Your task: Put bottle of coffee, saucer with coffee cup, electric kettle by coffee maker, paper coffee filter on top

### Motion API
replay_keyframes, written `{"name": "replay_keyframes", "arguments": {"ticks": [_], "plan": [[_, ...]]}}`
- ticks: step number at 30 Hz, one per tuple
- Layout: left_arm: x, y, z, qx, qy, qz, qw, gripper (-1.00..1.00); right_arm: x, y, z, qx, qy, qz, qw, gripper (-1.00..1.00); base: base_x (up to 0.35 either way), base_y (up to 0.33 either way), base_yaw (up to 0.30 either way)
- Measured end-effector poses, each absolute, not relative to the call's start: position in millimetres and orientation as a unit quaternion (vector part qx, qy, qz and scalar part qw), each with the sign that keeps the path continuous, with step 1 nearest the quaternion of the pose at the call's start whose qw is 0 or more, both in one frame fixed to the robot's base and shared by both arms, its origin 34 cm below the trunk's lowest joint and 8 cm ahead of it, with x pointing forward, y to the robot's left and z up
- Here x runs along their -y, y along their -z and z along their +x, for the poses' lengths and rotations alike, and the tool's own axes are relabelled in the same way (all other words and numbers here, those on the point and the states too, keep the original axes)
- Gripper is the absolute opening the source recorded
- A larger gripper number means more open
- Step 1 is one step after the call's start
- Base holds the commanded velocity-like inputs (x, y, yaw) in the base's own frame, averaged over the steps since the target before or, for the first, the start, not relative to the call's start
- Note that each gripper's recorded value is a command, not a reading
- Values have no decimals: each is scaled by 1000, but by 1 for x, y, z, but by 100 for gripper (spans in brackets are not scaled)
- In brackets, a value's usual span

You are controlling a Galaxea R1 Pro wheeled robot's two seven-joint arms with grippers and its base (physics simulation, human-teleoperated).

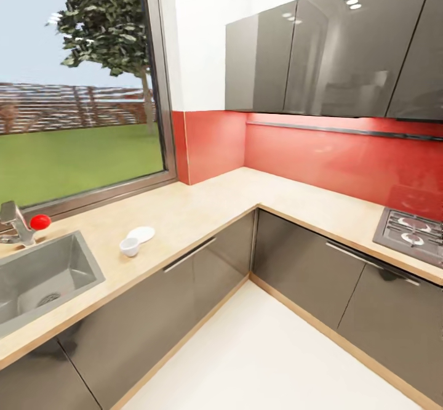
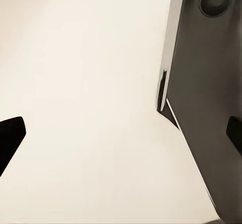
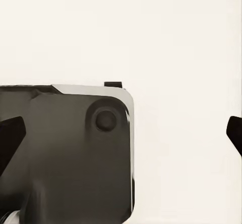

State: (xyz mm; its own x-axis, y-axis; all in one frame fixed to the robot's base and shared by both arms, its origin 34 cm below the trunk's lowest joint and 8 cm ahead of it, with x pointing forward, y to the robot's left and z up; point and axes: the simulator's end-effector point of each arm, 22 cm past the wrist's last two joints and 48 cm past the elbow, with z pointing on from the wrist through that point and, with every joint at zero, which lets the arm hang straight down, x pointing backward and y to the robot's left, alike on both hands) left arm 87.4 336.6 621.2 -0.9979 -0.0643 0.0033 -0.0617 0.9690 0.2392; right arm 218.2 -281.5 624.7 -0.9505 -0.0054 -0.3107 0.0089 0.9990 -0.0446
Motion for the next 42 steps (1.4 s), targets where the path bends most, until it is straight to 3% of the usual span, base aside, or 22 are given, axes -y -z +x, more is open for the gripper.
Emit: {"name": "replay_keyframes", "arguments": {"ticks": [9,42], "plan": [[-336,-621,88,992,120,33,5,100,281,-625,218,-987,22,1,157,100,205,-277,61],[-329,-620,92,993,116,34,-1,100,281,-625,218,-987,23,1,157,100,199,-276,276]]}}
